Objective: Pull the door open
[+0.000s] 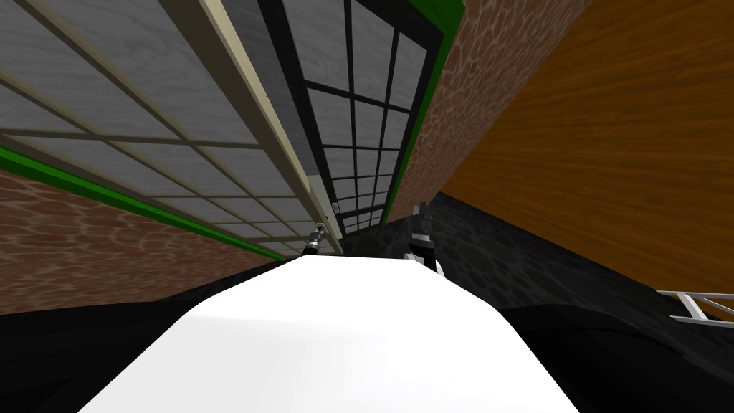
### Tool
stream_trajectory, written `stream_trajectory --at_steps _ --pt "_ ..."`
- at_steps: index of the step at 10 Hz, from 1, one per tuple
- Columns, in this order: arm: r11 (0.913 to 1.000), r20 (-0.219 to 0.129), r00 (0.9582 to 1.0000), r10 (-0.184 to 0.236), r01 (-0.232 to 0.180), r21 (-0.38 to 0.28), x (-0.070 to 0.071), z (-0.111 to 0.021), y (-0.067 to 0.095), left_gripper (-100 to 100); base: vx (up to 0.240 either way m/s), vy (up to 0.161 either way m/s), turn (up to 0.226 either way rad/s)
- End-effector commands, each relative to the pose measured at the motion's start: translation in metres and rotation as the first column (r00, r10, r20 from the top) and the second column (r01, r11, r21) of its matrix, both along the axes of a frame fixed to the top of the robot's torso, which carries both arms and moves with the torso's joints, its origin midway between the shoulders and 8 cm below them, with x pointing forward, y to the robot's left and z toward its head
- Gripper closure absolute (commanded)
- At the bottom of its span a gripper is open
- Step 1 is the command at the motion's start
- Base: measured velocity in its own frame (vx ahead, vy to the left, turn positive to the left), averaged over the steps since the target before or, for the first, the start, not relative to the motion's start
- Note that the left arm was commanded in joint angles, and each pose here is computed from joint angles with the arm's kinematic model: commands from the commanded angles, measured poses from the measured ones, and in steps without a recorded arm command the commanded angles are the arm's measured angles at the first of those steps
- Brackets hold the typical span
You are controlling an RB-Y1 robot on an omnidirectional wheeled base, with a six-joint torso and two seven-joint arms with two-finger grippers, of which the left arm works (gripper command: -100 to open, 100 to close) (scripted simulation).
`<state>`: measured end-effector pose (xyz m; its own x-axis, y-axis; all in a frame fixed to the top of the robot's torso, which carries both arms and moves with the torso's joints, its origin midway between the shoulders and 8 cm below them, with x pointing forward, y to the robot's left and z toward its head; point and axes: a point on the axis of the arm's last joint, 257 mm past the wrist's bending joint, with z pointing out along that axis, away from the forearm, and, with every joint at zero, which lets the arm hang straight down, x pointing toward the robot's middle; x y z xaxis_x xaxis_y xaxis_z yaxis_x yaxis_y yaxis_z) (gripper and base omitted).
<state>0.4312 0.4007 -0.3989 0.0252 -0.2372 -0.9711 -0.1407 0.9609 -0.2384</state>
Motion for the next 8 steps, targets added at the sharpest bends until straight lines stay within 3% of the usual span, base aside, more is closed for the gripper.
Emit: stream_trajectory --at_steps 1,5,8 --pt "0.9984 0.010 0.9999 0.004 -0.003 -0.057 -0.0001 0.0000 -0.0006 100 -0.040 0.018 -0.058" --pt "0.9898 0.024 0.9997 0.010 -0.007 -0.142 0.0001 0.0006 0.0001 100 -0.025 0.014 -0.031" --pt "0.9750 0.038 0.9991 0.018 -0.009 -0.222 0.0003 0.0013 0.0008 100 -0.026 0.013 -0.038"
